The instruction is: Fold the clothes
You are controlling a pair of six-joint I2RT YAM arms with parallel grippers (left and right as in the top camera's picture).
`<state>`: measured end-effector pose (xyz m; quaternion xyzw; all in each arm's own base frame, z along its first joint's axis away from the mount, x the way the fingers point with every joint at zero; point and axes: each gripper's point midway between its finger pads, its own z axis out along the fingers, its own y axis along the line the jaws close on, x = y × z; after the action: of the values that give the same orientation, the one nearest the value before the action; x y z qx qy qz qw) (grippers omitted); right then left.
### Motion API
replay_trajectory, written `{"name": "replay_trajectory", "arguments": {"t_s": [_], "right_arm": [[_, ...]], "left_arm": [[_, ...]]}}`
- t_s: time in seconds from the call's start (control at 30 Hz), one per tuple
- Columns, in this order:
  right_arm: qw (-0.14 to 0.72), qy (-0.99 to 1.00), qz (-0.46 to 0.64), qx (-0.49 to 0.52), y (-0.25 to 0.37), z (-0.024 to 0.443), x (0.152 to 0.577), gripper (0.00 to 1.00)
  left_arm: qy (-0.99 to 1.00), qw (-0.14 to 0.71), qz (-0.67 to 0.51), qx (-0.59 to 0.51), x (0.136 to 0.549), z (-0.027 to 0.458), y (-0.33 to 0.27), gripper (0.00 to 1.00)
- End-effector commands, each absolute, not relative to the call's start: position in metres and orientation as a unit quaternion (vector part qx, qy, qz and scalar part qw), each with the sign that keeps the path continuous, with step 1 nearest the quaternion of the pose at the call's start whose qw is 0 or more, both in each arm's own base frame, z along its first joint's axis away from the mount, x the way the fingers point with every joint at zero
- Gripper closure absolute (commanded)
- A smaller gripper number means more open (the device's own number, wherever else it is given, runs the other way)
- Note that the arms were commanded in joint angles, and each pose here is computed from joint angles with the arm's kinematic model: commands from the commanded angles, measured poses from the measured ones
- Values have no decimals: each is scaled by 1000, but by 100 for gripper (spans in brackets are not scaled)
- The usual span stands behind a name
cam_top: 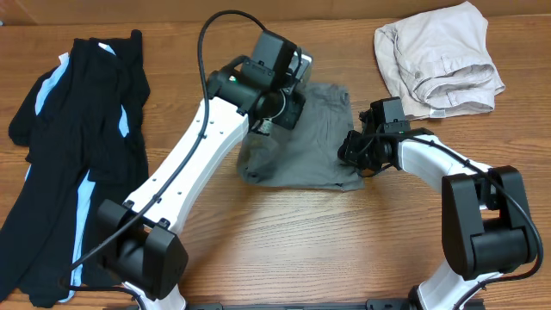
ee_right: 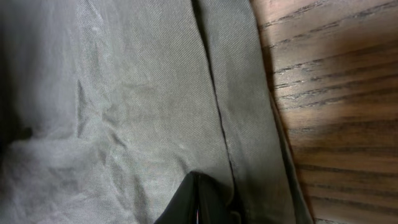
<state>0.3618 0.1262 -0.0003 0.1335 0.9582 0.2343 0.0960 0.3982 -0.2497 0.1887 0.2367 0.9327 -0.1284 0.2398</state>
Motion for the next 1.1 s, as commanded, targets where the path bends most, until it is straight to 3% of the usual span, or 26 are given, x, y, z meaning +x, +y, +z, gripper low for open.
{"name": "replay_trajectory", "arguments": {"t_s": [0.0, 0.3, 0.67, 0.87, 1.07], "right_arm": [[64, 967, 199, 149, 115, -23, 340, 96], [62, 965, 199, 157, 115, -23, 340, 96], [66, 957, 227, 171, 119, -15, 346, 96], [119, 921, 321, 186, 114, 49, 375, 96], [216, 894, 345, 188, 88, 127, 383, 96]], "left_arm": [[918, 281, -156, 232, 398, 224, -264, 96], [909, 304, -187, 216, 402, 230, -293, 96], [933, 241, -197, 179, 404, 156, -336, 96], [938, 208, -208, 183, 403, 125, -346, 96], [938, 205, -208, 185, 403, 118, -349, 96]]}}
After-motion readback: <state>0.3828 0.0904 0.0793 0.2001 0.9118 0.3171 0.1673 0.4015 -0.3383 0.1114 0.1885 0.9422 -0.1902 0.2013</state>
